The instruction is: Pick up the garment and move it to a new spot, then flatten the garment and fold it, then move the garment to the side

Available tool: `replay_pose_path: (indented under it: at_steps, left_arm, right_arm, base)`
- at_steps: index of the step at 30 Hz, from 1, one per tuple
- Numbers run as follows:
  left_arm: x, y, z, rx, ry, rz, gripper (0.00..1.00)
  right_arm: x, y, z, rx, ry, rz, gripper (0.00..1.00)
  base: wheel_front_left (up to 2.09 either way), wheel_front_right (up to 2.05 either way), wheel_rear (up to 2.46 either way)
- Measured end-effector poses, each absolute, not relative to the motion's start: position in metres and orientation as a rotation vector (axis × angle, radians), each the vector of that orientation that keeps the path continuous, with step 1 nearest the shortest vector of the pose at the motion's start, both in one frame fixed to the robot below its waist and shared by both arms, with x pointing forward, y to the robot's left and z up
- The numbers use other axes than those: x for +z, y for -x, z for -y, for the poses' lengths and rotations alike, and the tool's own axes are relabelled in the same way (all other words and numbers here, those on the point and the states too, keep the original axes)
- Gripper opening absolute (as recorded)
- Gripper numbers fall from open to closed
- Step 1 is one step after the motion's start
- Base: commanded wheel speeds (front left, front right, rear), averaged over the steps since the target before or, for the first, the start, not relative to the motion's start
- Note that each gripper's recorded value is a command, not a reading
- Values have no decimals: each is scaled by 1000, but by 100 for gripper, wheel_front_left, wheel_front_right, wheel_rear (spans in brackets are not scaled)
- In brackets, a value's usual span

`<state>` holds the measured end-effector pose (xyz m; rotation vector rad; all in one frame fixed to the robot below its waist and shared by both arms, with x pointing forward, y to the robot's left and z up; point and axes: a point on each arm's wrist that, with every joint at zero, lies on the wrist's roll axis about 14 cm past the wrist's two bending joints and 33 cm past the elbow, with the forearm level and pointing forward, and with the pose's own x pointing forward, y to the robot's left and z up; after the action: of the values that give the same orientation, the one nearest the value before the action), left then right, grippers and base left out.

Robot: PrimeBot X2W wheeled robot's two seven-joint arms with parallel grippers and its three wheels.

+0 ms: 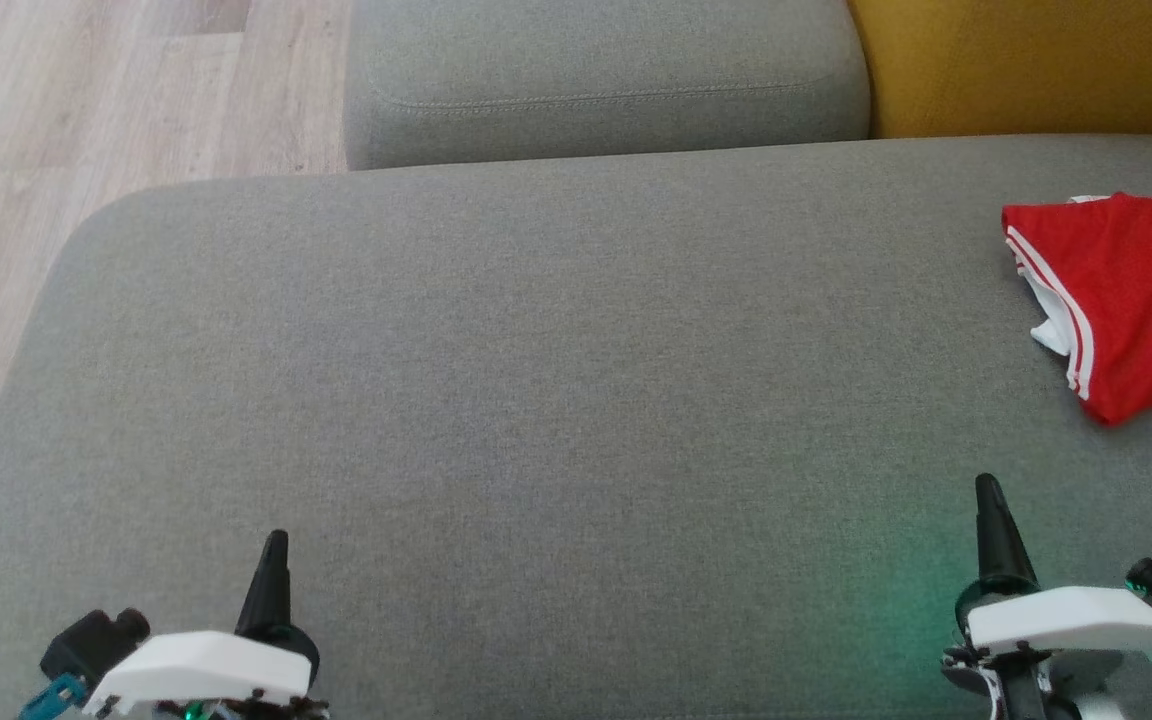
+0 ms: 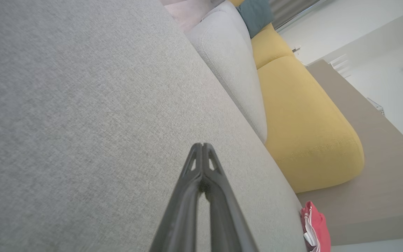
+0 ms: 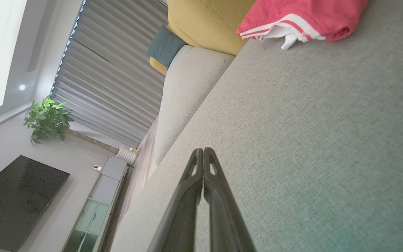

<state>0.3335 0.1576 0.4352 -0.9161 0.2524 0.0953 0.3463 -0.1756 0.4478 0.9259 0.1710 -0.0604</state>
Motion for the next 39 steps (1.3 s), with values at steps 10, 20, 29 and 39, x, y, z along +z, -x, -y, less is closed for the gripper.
replay_pose_path:
  at_steps: [10, 20, 29, 39]
  left_arm:
    - [440, -341, -163, 103, 1026, -239, 0]
    - [442, -345, -166, 107, 1136, -230, 0]
    - [450, -353, -169, 95, 1234, -206, 0]
    - [453, -357, -174, 99, 1342, -190, 0]
  right_arm:
    - [454, -353, 179, -71, -1033, -155, 0]
    - [452, -354, 185, -95, -1139, -153, 0]
    - [459, -360, 189, -100, -1238, -129, 0]
    - [459, -361, 194, -114, -1345, -122, 0]
  base:
    - [0, 0, 0]
    - [0, 0, 0]
    - [0, 0, 0]
    - [0, 0, 0]
